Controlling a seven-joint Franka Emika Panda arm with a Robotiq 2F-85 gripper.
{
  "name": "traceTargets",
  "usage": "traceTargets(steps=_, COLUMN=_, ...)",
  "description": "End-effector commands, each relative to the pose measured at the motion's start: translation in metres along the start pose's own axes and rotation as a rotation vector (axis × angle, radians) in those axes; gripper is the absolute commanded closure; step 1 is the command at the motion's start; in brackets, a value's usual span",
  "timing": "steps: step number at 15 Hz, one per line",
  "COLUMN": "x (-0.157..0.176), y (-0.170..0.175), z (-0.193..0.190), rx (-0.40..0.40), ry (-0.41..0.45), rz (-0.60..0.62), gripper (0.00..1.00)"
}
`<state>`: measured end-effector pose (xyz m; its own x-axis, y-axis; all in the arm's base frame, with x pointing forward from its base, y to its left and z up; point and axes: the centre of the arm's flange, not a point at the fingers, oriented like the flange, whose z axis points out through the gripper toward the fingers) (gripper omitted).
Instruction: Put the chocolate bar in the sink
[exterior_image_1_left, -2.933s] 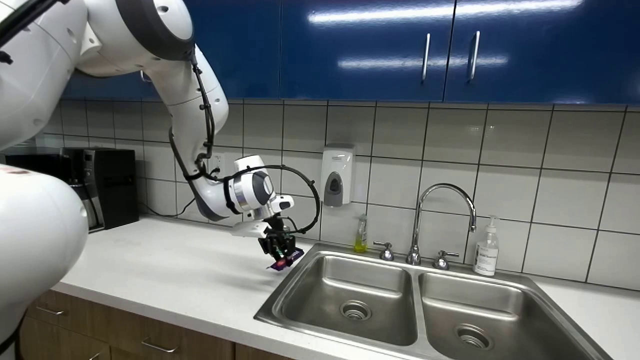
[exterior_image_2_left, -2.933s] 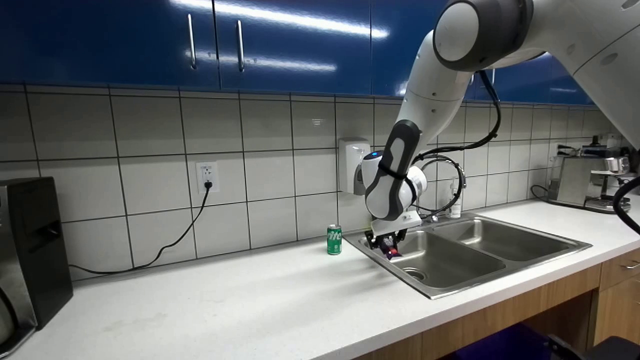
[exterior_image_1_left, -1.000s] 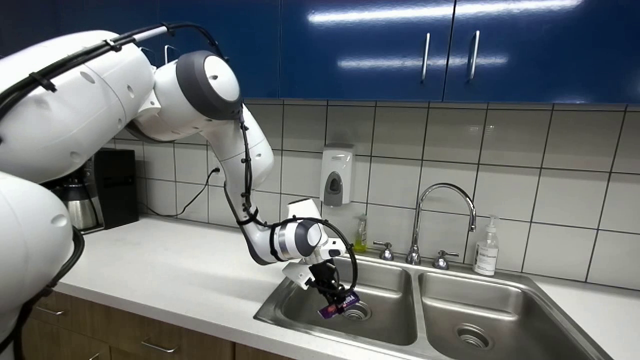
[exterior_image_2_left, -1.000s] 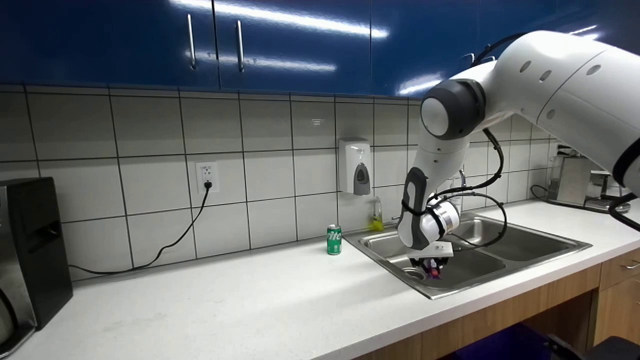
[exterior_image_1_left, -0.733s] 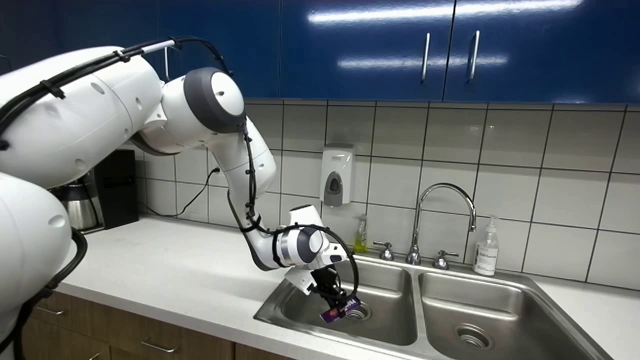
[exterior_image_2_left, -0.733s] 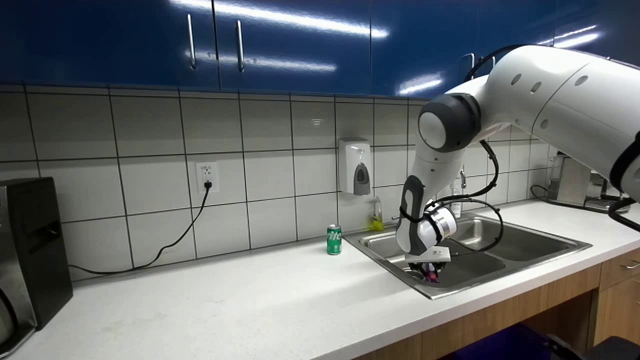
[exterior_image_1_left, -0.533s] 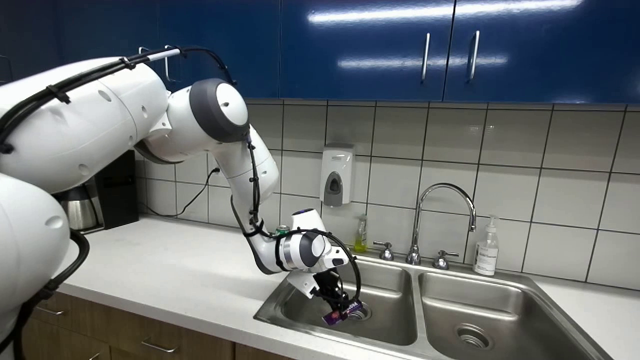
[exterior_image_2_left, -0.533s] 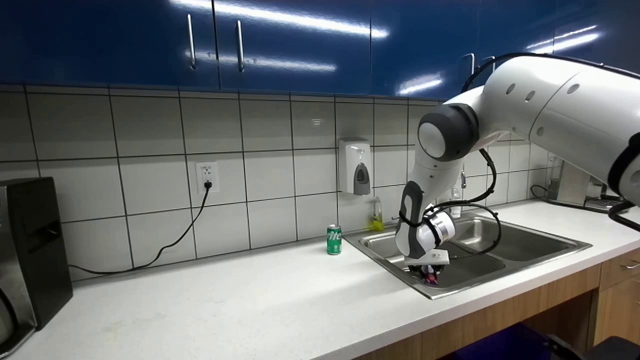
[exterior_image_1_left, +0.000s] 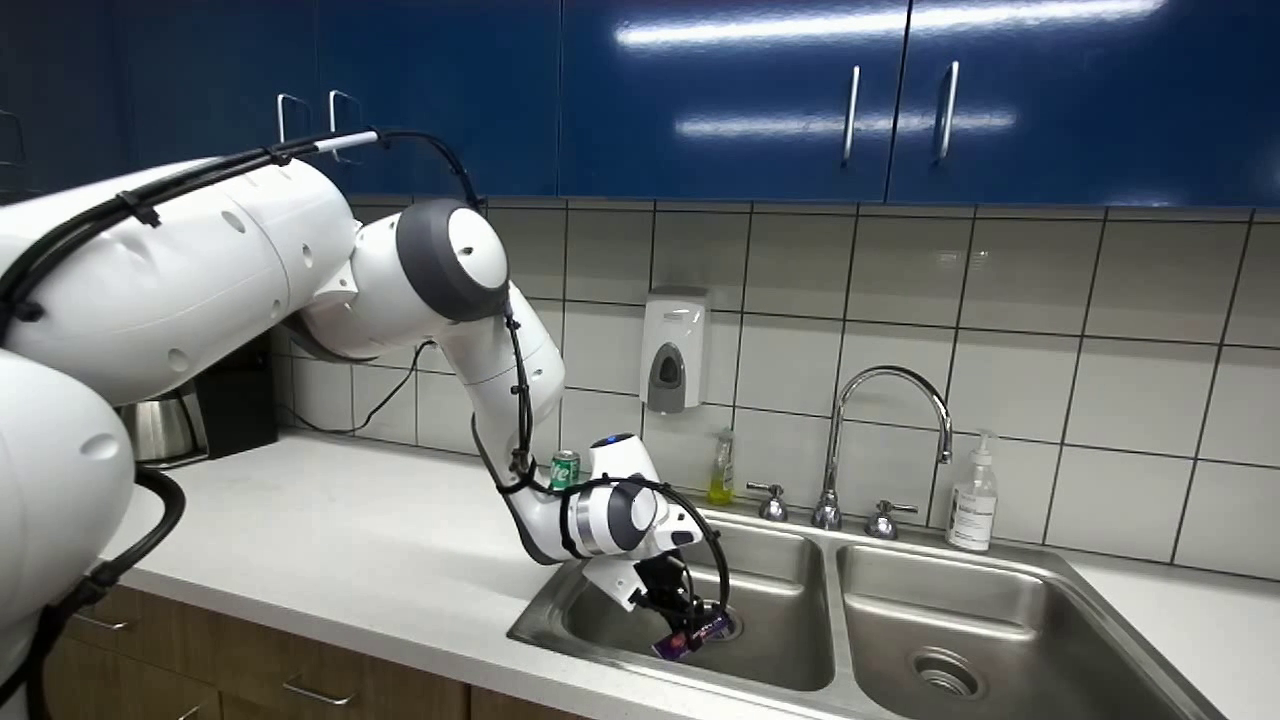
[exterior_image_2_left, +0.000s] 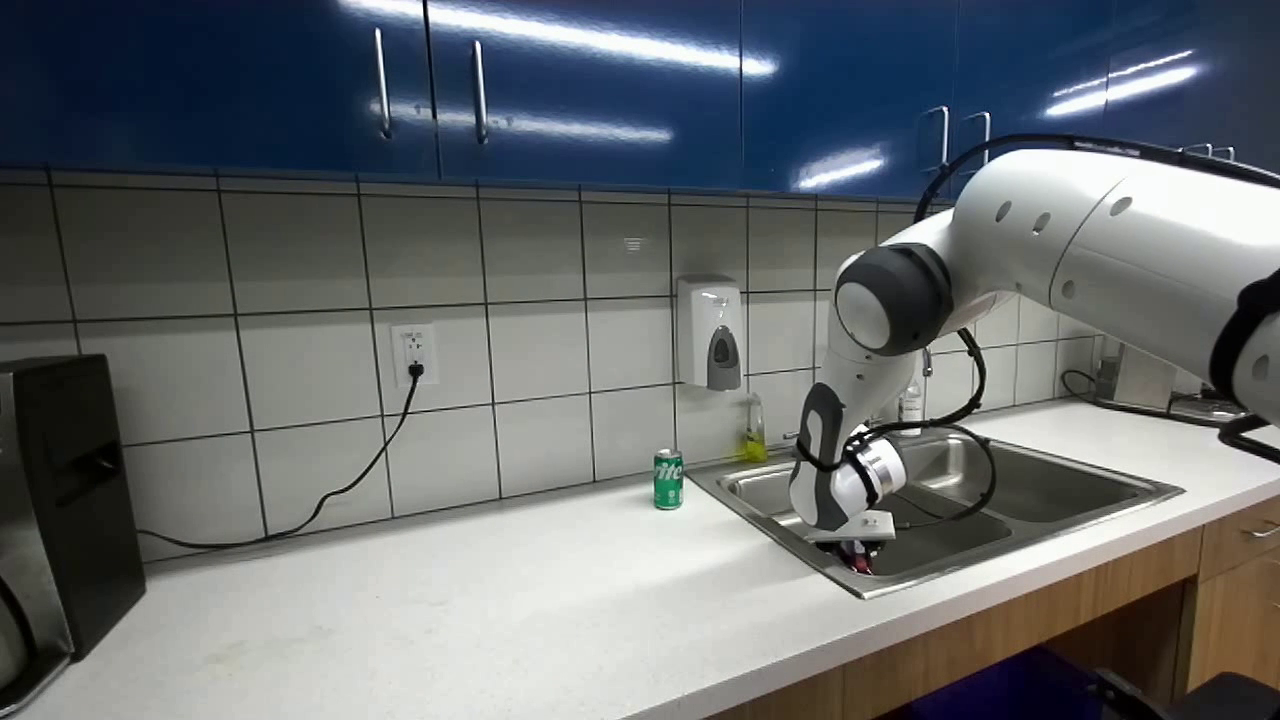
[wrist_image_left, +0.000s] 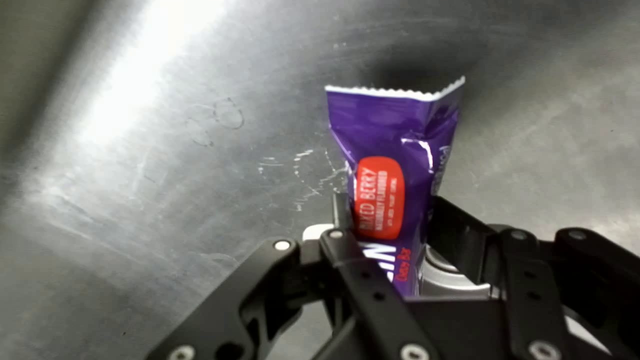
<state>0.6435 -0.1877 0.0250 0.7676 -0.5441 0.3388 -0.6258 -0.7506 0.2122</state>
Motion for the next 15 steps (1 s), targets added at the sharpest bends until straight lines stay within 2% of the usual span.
traceTargets(steps=1, x=0.013, y=-0.004, z=0.011, rx=0.011, ry=-0.021, rz=-0.006, gripper=0.83)
traceTargets(steps=6, x=0.017, y=-0.005, z=0.015, rx=0.005, ry=-0.027, rz=-0.005, gripper=0.83)
traceTargets(steps=7, x=0.017, y=-0.005, z=0.016, rx=0.002, ry=-0.032, rz=-0.004, gripper=0.34)
traceTargets(steps=9, x=0.017, y=-0.006, z=0.016, rx=-0.004, ry=-0.034, rz=-0.006, gripper=0.26)
traceTargets(steps=12, x=0.018, y=-0.009, z=0.011, rx=-0.001, ry=-0.029, rz=-0.007, gripper=0.03)
traceTargets(steps=13, x=0.018, y=-0.010, z=0.009, rx=-0.002, ry=-0.025, rz=-0.008, gripper=0.00)
traceTargets(steps=15, x=0.019, y=-0.013, z=0.004, rx=-0.002, ry=-0.018, rz=-0.009, gripper=0.00)
